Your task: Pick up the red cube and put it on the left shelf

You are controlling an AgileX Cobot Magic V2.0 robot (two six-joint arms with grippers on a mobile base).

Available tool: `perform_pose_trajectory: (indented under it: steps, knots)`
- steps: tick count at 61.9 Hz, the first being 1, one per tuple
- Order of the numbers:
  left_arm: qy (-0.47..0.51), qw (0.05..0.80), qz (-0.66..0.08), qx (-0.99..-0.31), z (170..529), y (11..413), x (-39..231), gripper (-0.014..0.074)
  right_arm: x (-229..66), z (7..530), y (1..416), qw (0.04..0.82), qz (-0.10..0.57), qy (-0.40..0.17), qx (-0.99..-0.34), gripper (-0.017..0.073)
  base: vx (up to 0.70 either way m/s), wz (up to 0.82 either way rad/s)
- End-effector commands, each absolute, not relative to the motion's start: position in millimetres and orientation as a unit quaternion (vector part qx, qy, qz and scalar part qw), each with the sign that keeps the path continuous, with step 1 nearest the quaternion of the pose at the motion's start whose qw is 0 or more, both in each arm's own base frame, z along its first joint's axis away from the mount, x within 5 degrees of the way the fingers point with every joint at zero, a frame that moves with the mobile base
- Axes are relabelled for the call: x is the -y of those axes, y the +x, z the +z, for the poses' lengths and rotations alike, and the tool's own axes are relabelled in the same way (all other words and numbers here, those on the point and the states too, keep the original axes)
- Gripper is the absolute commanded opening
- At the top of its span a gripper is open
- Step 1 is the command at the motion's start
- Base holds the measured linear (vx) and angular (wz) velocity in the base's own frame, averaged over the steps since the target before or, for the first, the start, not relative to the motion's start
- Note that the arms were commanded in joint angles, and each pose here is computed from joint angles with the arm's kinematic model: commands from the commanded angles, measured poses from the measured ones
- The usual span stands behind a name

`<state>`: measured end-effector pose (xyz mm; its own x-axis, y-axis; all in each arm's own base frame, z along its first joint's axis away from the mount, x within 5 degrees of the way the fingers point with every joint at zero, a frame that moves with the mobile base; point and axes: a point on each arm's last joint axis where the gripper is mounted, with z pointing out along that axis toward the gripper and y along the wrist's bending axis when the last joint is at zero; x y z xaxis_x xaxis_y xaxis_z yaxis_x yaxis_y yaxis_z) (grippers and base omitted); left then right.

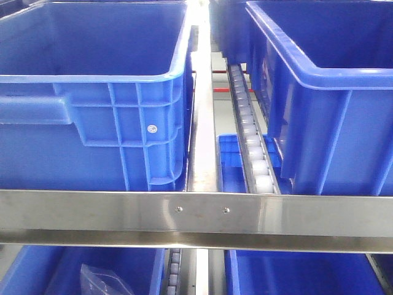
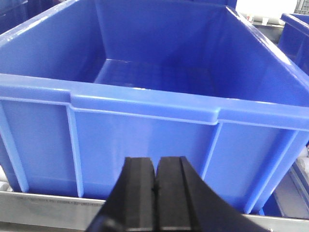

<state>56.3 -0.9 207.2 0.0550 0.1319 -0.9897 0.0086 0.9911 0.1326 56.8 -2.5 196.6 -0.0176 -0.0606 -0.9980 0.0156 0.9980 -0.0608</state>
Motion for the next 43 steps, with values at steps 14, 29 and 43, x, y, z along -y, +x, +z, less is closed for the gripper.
perform_pose_trajectory:
  steps: [14, 29, 43]
  knots:
    - [0.049, 0.746, 0.041, -0.662, 207.7, 56.9, 1.1, 0.0106, 0.3, 210.1, 54.2, 0.734, -0.016, -0.019, -0.679, 0.0053, -0.02, -0.03]
    - [0.049, 0.746, 0.041, -0.662, 207.7, 56.9, 1.1, 0.0106, -0.3, 205.9, 54.4, 0.718, -0.019, -0.027, -0.695, 0.0053, 0.01, 0.06]
    - [0.049, 0.746, 0.041, -0.662, 207.7, 56.9, 1.1, 0.0106, -0.6, 208.2, 54.3, 0.727, -0.02, -0.029, -0.686, 0.0053, 0.0, 0.01]
